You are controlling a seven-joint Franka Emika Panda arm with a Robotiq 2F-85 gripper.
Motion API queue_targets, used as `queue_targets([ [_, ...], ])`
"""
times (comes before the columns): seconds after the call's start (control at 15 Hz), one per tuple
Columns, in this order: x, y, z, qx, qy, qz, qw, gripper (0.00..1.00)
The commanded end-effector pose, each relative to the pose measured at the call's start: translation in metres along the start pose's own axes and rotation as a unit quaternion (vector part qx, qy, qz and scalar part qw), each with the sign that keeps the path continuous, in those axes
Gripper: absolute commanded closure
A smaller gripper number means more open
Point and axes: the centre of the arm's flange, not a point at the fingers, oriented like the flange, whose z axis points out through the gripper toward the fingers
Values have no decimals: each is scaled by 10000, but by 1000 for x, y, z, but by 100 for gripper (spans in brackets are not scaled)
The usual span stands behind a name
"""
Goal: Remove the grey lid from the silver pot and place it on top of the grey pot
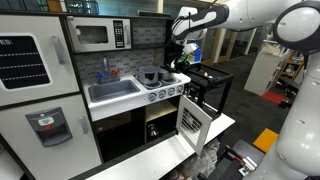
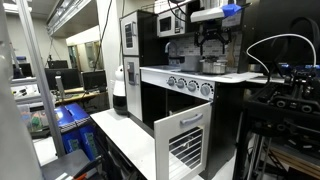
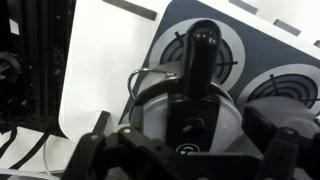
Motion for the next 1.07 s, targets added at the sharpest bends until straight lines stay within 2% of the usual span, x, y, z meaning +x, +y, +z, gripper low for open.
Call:
queue_targets([
  [0.0,0,0,0,0,0,0,10000,0],
  [1.0,9,4,23,100,202,89,9997,0],
])
